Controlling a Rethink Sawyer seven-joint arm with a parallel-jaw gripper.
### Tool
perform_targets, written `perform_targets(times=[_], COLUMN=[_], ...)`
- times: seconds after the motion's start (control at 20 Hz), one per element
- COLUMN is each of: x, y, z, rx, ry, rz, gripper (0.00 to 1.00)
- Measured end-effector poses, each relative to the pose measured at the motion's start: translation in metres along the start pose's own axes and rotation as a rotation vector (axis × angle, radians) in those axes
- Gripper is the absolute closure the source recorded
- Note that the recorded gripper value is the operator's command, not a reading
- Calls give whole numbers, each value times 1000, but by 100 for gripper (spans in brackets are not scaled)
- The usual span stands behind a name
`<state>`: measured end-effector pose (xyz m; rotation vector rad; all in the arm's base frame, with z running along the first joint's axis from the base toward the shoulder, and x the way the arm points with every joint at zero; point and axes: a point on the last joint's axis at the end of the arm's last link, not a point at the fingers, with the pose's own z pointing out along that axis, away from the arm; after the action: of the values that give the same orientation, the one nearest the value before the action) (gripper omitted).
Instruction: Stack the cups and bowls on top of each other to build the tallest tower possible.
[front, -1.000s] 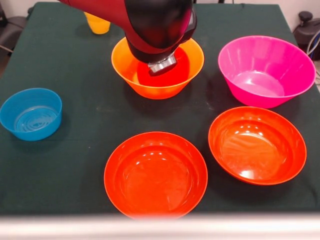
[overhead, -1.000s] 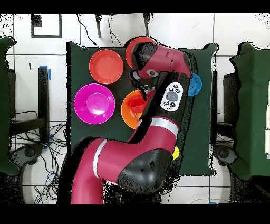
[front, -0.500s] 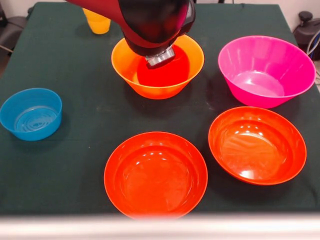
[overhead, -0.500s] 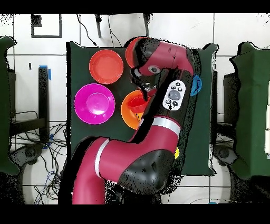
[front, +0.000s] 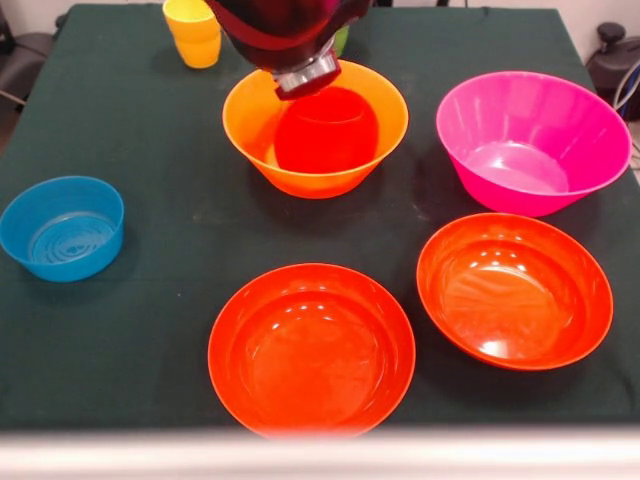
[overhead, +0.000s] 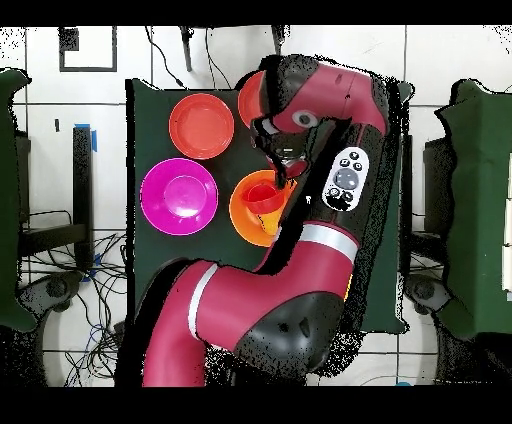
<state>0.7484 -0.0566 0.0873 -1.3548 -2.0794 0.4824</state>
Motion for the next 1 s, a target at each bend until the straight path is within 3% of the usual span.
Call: perform_targets(times=[0.15,0.4,0.6,0.75,0.8,1.0], x=[1,-6,-18,-24,-28,-33], y=[-3,-1,9,14,19,22], z=[-9,-15,-14,-11,-6,4], rx=[-14,-79,-183,-224,-254,-275], ry=[-11,-70,-158,-191,-215,-233], rz=[1,6,7,8,10,14], gripper=[100,100,100,100,100,100])
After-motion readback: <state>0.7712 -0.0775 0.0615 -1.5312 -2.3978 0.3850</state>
